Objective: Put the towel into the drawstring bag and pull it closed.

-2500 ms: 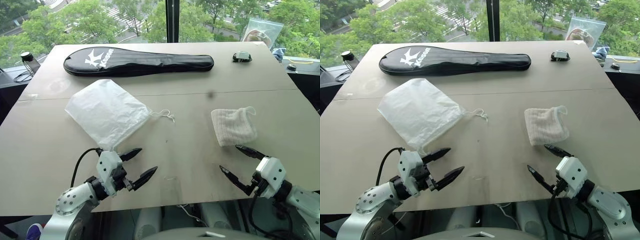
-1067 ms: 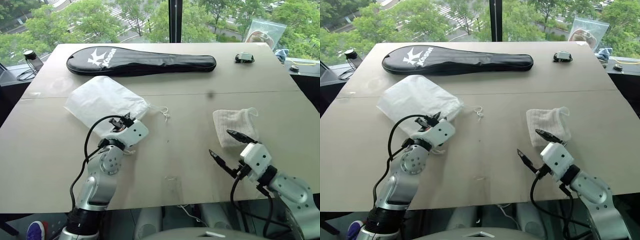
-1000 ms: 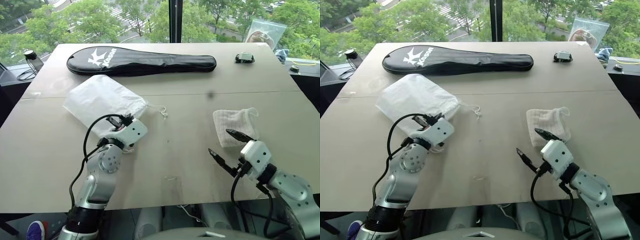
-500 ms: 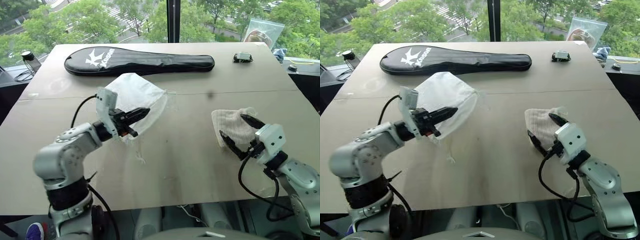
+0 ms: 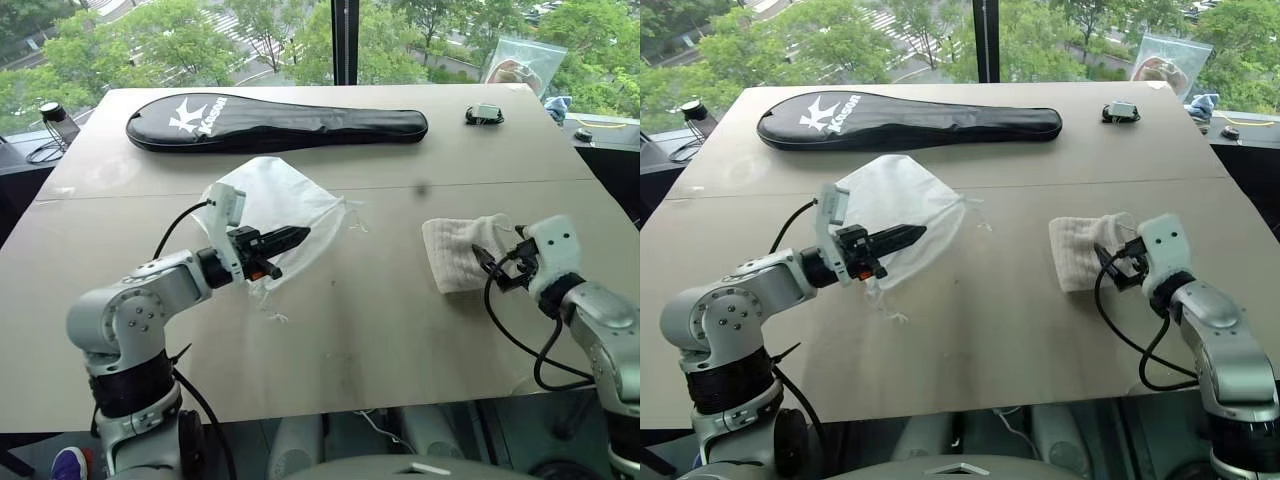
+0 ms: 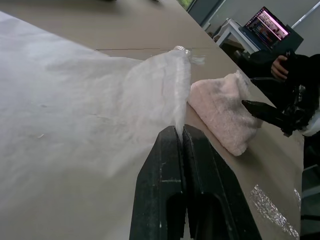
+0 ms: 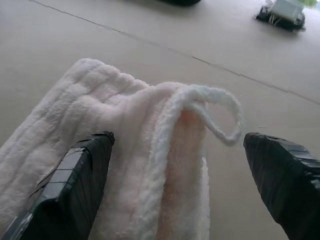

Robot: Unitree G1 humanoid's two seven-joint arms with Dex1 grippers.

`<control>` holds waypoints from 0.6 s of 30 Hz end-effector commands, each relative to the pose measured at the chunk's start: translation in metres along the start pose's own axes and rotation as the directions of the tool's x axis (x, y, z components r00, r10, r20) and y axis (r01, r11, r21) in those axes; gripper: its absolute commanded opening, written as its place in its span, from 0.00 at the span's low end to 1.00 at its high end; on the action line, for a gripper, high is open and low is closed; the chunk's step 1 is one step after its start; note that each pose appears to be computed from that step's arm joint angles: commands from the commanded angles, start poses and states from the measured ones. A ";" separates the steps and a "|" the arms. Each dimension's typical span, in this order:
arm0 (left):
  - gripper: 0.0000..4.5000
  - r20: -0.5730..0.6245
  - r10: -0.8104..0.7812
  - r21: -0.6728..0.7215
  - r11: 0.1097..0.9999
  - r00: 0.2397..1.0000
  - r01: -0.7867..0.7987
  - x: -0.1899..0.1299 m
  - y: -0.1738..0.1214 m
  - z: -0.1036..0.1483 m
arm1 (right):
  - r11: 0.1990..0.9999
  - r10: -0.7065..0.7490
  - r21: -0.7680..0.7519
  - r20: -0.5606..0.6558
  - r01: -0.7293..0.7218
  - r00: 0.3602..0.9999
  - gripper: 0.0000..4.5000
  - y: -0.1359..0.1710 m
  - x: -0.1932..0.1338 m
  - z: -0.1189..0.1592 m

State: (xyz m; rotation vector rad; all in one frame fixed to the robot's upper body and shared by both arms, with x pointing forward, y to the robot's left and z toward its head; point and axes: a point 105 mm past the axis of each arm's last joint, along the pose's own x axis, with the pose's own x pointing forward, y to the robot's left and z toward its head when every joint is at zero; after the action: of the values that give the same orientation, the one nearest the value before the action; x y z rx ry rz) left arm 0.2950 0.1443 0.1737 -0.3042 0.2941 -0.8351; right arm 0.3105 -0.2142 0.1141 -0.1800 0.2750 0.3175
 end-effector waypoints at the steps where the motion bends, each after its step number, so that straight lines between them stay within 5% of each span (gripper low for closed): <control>1: 0.01 0.047 -0.043 0.064 0.997 0.998 0.040 0.003 -0.014 0.014 | 0.989 0.112 0.111 -0.090 -0.102 0.990 1.00 0.012 0.008 -0.014; 9: 0.01 0.054 -0.041 0.086 0.996 0.998 0.036 0.014 -0.019 0.016 | 0.954 0.272 0.192 -0.228 -0.231 0.935 1.00 0.053 0.044 -0.046; 17: 0.01 0.073 -0.025 0.058 0.998 0.997 0.021 0.019 -0.018 0.019 | 0.944 0.330 0.022 -0.069 -0.329 0.941 1.00 0.075 0.047 -0.020; 18: 0.00 0.069 -0.029 0.056 0.998 0.997 0.025 0.020 -0.019 0.018 | 0.938 0.347 -0.005 -0.040 -0.348 0.937 0.94 0.079 0.045 -0.015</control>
State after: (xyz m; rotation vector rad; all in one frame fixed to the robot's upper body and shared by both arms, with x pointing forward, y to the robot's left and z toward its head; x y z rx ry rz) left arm 0.3027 0.1243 0.1833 -0.2937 0.2468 -0.8291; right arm 0.3337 -0.1617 0.0818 -0.1402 0.3548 0.5243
